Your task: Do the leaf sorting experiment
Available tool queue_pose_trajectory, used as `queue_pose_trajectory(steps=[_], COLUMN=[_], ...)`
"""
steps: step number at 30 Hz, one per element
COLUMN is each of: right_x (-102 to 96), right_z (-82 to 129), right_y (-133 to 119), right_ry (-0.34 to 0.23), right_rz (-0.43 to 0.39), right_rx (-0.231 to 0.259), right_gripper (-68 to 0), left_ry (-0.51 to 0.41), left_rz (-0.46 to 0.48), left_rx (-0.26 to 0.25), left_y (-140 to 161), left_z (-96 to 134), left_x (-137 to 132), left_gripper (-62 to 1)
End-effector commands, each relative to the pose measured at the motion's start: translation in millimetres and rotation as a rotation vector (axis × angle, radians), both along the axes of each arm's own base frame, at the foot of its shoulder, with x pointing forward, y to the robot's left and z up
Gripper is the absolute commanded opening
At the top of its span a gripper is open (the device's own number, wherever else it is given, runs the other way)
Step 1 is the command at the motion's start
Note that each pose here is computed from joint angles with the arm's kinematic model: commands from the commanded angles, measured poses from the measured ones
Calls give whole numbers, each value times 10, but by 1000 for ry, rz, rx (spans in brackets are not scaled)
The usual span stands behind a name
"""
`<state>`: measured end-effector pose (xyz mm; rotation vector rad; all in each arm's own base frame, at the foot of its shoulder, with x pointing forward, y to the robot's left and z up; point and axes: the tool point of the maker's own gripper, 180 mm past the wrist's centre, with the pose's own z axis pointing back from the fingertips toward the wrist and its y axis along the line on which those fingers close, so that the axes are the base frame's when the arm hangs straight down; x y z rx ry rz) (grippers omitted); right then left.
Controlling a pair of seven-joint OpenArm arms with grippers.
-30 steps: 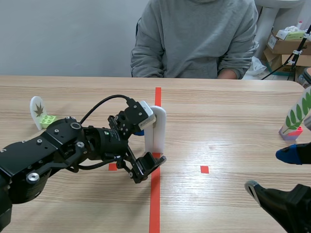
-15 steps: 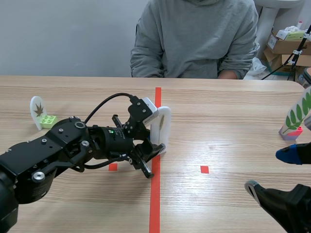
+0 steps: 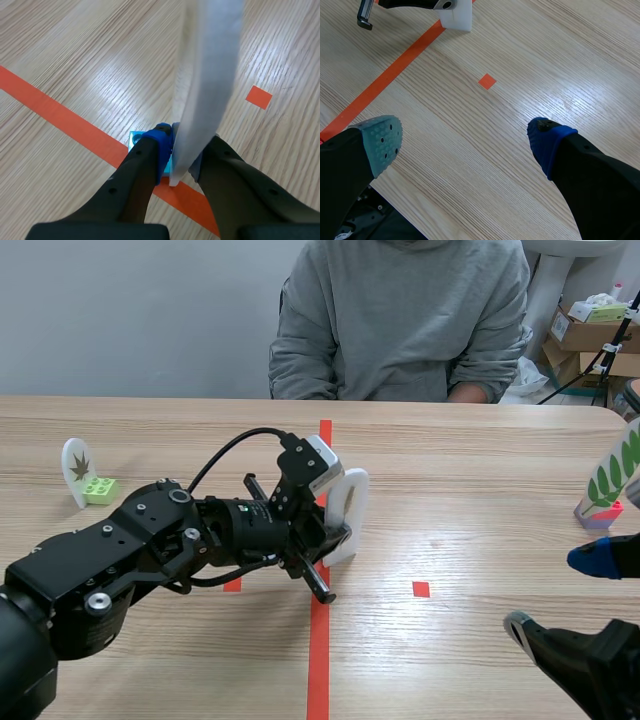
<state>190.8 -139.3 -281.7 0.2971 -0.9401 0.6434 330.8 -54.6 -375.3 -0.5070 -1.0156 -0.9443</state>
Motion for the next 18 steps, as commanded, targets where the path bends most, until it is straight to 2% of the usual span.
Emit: queue_pose_trajectory(steps=[1, 8, 10, 18], right_x=[53, 53, 53, 53], right_z=[87, 86, 86, 86], right_y=[27, 26, 26, 26], right_ry=[-33, -32, -32, -33], right_rz=[12, 12, 12, 12], right_rx=[7, 7, 7, 6], right_gripper=[-165, -165, -165, -165], left_ry=[-34, -38, -25, -41], left_rz=[4, 7, 26, 188], left_rx=[-36, -51, -70, -146], left_y=[-52, -48, 5, 565], left_z=[147, 170, 175, 339], left_x=[65, 72, 77, 18], left_gripper=[-554, -554, -554, -569])
